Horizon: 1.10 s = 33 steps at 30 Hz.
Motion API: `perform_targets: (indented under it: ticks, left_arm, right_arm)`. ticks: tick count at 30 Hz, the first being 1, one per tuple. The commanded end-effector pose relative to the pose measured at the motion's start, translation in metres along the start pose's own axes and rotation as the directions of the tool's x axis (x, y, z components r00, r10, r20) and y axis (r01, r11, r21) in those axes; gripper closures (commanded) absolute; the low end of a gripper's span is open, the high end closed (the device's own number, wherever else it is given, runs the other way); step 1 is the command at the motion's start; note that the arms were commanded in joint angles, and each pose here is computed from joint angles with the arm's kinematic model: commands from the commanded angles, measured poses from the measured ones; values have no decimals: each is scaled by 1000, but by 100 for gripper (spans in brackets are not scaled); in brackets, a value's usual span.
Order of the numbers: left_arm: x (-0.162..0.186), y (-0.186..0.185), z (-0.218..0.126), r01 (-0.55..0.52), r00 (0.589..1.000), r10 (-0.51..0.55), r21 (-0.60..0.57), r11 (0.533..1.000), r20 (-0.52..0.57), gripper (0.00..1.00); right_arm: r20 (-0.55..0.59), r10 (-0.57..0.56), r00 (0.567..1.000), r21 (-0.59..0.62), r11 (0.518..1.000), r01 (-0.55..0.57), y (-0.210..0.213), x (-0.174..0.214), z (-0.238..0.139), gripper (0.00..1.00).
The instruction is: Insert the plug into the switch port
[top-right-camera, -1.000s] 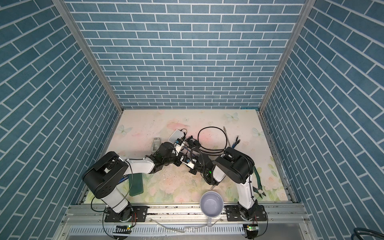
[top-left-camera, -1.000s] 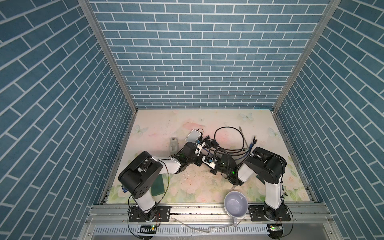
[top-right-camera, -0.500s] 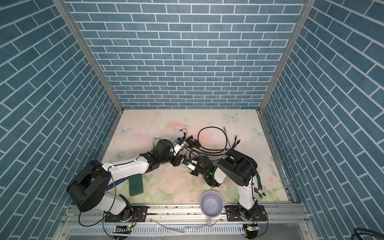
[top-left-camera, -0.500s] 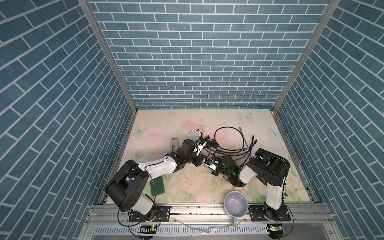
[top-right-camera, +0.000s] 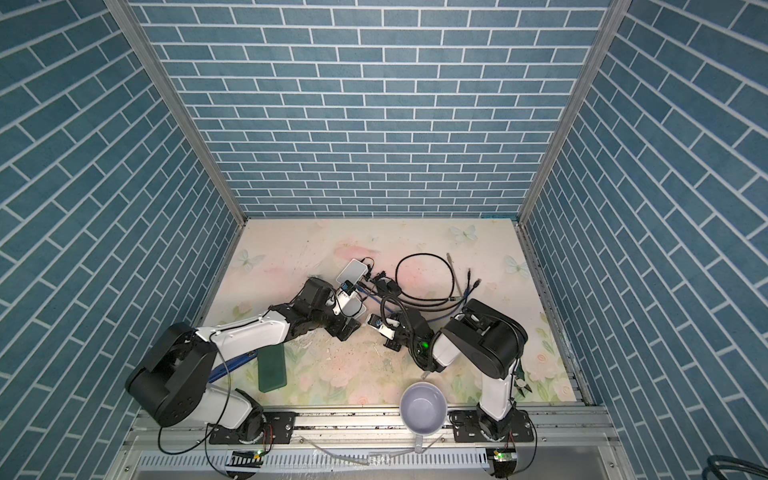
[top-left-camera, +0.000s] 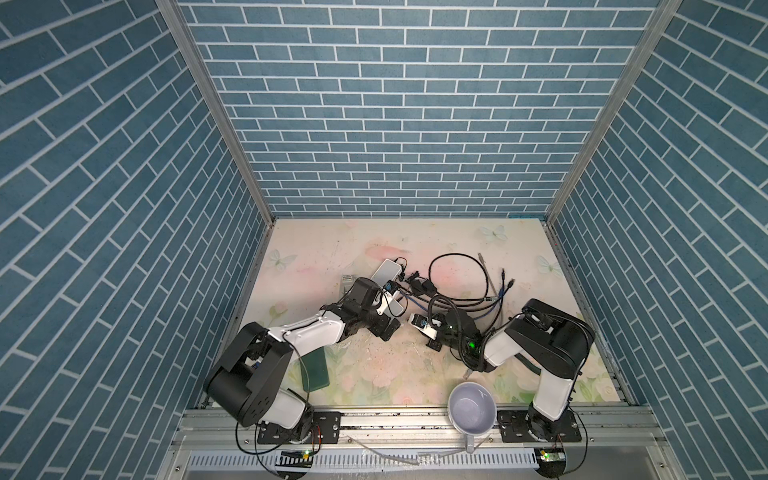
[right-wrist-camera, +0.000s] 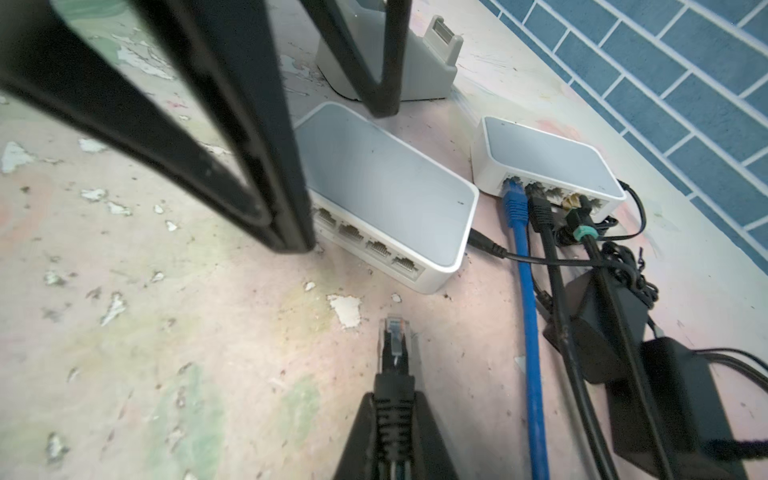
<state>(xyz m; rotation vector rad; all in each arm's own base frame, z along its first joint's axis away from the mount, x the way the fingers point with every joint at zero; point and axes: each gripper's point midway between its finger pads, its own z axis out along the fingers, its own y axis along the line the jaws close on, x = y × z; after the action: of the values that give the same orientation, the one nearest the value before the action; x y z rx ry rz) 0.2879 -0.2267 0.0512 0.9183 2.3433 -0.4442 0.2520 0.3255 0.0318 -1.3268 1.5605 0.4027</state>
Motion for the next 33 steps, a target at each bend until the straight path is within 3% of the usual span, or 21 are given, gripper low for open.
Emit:
perform_targets:
  ticks: [1, 8, 15, 28, 33]
  left_arm:
    - [2, 4, 8, 52, 995, -50, 14, 999, -85, 0]
    - [7, 14, 21, 78, 982, -81, -23, 997, -169, 0]
    - [-4, 30, 6, 83, 981, -103, -129, 988, -162, 0]
    - [19, 23, 7, -88, 922, 46, -91, 992, -383, 0]
    - [26, 19, 13, -123, 906, 83, -69, 990, -415, 1]
  right_arm:
    - [4, 34, 999, -1, 999, -34, -4, -5, -10, 100]
    - [30, 20, 999, -37, 999, -18, -11, -25, -23, 100]
    - [52, 11, 999, -65, 998, -8, -19, -38, -33, 100]
    - [96, 4, 995, -83, 997, 4, -24, -46, -43, 100]
    - [105, 5, 995, -88, 996, 4, -25, -47, -43, 100]
